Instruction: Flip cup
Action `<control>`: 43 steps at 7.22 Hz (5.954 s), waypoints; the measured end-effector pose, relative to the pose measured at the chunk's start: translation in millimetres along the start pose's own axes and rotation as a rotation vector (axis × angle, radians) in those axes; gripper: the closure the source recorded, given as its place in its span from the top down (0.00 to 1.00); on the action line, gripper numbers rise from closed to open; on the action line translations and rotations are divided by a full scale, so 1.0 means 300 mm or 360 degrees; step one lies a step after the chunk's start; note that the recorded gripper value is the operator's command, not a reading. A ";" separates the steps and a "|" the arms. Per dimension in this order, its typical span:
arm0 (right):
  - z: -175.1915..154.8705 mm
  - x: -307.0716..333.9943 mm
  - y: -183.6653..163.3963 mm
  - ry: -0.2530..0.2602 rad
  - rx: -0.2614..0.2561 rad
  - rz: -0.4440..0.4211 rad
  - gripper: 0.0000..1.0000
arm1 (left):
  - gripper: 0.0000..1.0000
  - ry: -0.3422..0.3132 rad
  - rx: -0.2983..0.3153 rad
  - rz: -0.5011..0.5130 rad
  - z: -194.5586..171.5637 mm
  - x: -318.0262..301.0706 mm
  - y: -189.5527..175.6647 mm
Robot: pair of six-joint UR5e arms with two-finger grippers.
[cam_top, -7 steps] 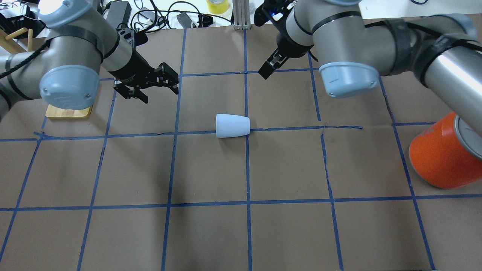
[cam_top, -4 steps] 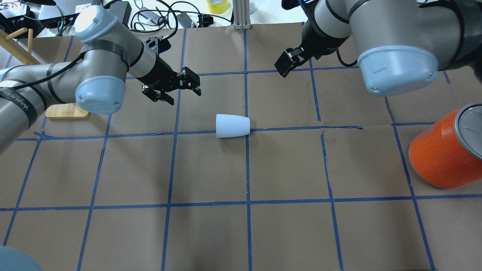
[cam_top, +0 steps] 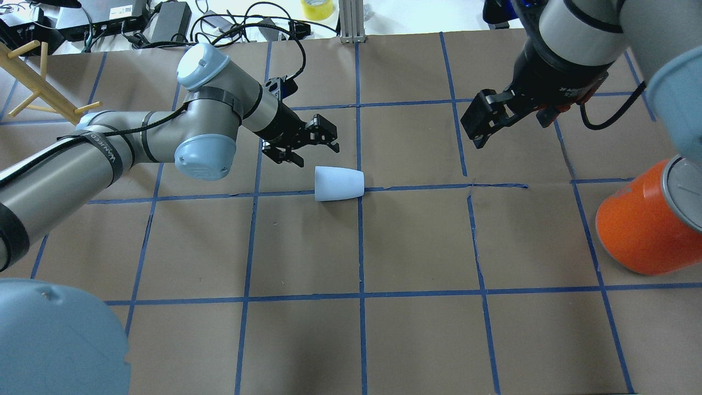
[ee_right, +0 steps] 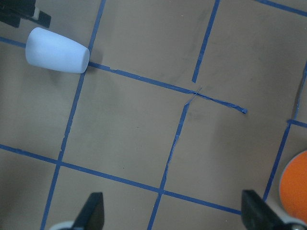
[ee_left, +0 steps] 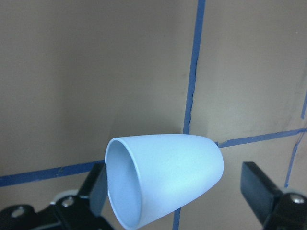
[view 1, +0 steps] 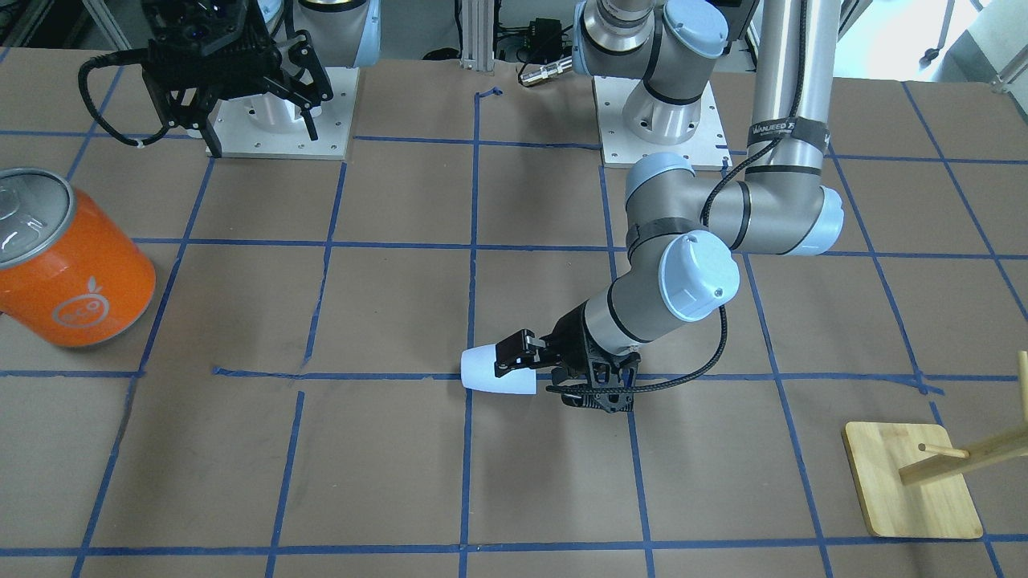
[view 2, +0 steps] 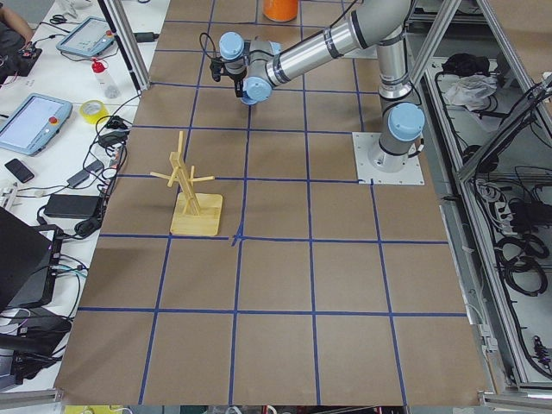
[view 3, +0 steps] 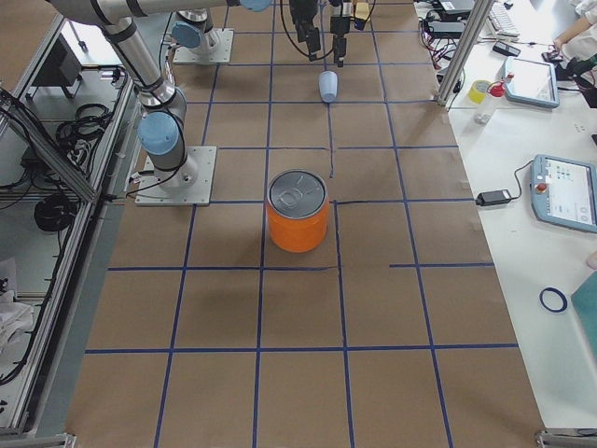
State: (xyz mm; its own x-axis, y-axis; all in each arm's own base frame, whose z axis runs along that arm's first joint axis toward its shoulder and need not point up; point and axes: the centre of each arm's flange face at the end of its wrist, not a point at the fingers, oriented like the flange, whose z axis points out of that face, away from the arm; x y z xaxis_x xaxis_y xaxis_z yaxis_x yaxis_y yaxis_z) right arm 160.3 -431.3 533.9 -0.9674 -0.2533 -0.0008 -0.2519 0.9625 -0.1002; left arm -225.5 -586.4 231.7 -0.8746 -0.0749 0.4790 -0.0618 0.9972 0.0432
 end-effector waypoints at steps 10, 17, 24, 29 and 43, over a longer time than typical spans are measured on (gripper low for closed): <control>-0.032 0.110 0.025 -0.0009 -0.0101 0.0259 1.00 | 0.00 0.0067 -0.0050 -0.0243 0.040 0.048 0.008; -0.027 0.127 -0.016 -0.0001 0.0011 0.0190 1.00 | 0.00 -0.0807 0.0284 0.0058 -0.493 0.123 -0.159; 0.003 0.156 -0.078 -0.0001 -0.0075 0.0200 1.00 | 0.00 -0.0952 0.0285 0.0280 -0.373 -0.271 -0.298; 0.093 0.155 -0.089 -0.0012 -0.0173 0.0166 1.00 | 0.46 -0.0954 0.0209 0.0273 -0.290 -0.329 -0.316; 0.060 0.201 -0.117 0.0167 -0.0054 0.0172 1.00 | 1.00 -0.0917 0.0149 0.0157 -0.997 0.087 0.231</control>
State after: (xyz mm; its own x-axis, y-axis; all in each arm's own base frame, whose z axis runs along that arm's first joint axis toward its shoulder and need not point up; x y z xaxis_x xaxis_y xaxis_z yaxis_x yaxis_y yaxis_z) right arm 111.2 -482.1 519.4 -0.9859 -0.1382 0.0946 -0.1452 0.9868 -0.0716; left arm -108.8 -521.7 509.4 -0.9969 0.0086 -0.0778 0.0139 0.9976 -0.0673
